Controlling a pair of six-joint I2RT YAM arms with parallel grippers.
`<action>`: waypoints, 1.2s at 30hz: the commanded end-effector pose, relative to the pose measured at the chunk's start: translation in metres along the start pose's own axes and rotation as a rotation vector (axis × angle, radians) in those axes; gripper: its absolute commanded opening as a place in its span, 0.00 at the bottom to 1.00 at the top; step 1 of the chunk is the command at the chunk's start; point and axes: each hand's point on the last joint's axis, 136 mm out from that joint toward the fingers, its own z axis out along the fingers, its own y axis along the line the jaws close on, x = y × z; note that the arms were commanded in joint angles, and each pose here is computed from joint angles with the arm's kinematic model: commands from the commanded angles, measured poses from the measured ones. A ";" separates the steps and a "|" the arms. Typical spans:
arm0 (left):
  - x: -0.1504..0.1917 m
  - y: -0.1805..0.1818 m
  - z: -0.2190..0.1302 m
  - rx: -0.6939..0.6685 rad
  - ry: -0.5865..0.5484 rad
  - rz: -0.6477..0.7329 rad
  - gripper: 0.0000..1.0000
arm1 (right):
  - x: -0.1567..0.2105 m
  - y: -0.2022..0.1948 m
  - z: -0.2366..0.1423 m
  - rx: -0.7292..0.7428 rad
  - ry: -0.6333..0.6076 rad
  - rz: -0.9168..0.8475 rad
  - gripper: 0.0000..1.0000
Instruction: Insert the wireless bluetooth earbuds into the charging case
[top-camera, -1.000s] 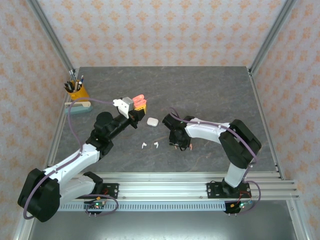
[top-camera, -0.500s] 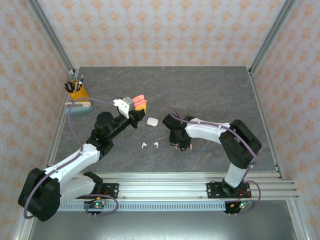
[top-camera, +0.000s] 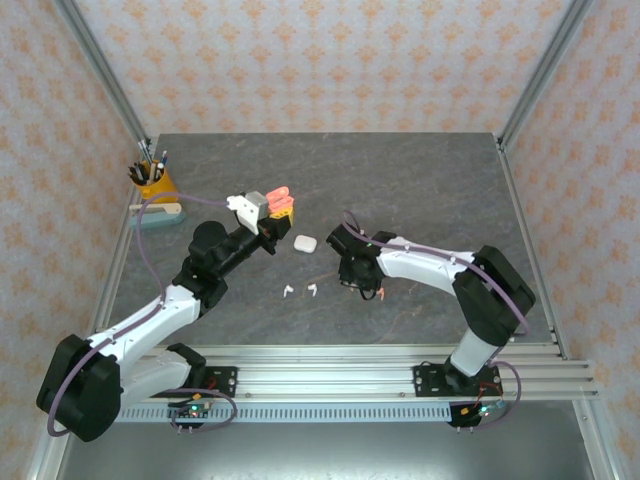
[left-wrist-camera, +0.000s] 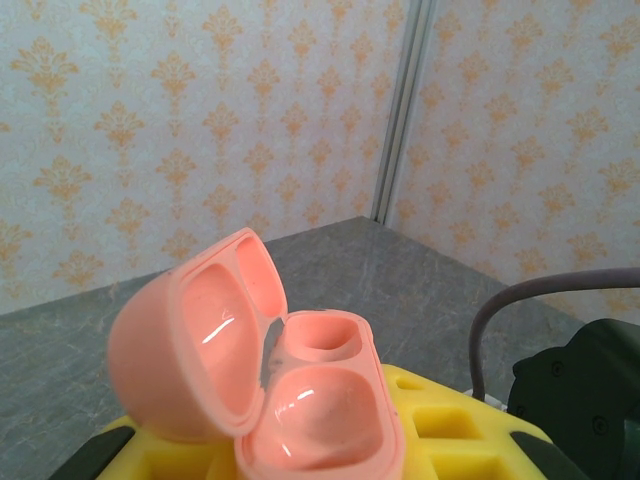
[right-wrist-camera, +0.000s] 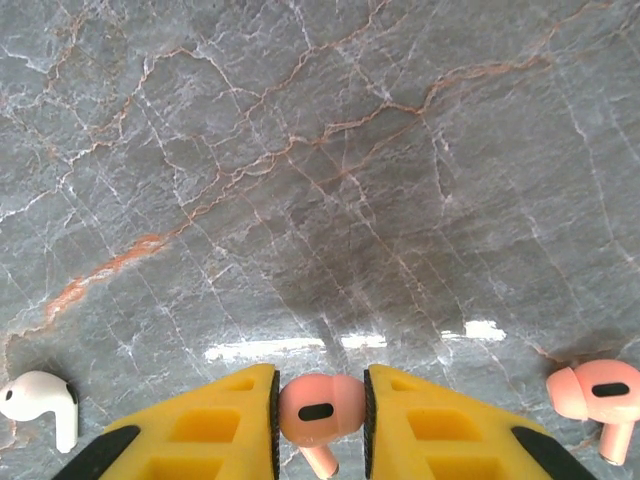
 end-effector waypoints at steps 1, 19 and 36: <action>-0.016 -0.007 0.003 0.027 -0.030 0.012 0.00 | -0.007 -0.006 -0.003 0.006 -0.071 -0.023 0.26; -0.028 -0.009 0.010 0.040 -0.033 0.022 0.00 | -0.082 0.017 -0.109 -0.178 -0.495 -0.056 0.27; -0.057 -0.025 0.031 0.083 -0.088 0.092 0.00 | -0.166 0.079 -0.330 -0.563 -0.947 -0.162 0.27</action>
